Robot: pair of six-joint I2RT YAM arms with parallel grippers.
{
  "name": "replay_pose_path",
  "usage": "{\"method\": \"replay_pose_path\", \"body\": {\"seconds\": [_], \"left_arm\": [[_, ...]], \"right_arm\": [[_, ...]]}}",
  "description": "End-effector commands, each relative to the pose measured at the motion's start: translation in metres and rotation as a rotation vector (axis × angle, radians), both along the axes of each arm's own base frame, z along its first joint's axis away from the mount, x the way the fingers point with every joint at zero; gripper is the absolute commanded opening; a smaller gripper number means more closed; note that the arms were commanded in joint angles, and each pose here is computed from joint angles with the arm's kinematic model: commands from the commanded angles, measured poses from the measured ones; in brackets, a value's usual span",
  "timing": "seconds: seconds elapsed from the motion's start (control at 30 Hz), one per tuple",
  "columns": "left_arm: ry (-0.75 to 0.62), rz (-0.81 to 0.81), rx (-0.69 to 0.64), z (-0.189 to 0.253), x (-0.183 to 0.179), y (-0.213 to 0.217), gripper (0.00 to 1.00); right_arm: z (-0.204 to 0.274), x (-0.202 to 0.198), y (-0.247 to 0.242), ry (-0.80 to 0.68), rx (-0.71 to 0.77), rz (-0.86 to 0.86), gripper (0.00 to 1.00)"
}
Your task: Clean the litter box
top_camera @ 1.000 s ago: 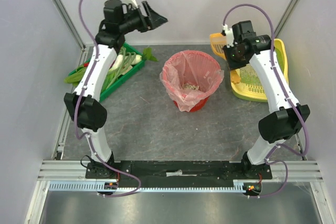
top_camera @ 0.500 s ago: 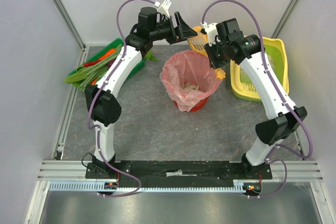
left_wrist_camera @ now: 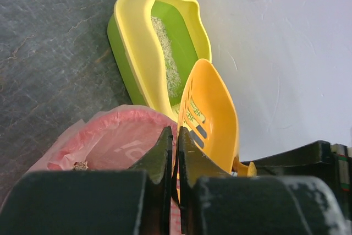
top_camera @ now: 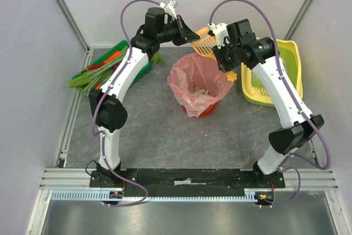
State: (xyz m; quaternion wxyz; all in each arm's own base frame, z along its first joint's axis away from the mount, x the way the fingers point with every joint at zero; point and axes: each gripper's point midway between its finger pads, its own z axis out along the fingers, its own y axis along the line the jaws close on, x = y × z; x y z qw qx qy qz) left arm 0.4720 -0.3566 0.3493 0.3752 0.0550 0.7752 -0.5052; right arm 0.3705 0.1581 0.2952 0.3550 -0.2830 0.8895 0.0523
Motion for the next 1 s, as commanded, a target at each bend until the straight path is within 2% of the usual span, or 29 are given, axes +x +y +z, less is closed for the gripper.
{"method": "replay_pose_path", "body": {"seconds": [0.0,0.03,0.1,0.3,0.43,0.6,0.97], "left_arm": [[-0.004,-0.012,-0.034,0.011,0.002,-0.004,0.02],[0.014,-0.011,-0.043,0.01,0.002,-0.004,0.02],[0.059,-0.008,-0.05,0.003,0.005,-0.004,0.02],[0.102,-0.007,-0.047,-0.003,0.01,-0.002,0.02],[0.179,-0.017,-0.075,-0.012,0.011,-0.002,0.02],[0.212,-0.013,-0.08,-0.016,0.014,0.003,0.02],[0.27,-0.039,-0.116,-0.018,0.016,0.007,0.02]], "right_arm": [[0.041,-0.008,0.002,-0.117,0.058,0.015,0.38],[0.039,-0.01,0.001,-0.11,0.06,0.013,0.48],[0.04,-0.013,0.0,-0.112,0.06,0.009,0.57],[0.046,-0.01,-0.006,-0.14,0.032,0.007,0.58],[0.034,-0.007,-0.01,-0.115,-0.019,0.005,0.58],[0.02,-0.006,-0.021,-0.098,-0.089,-0.013,0.61],[0.004,0.012,0.001,-0.071,-0.046,0.033,0.6]]}}
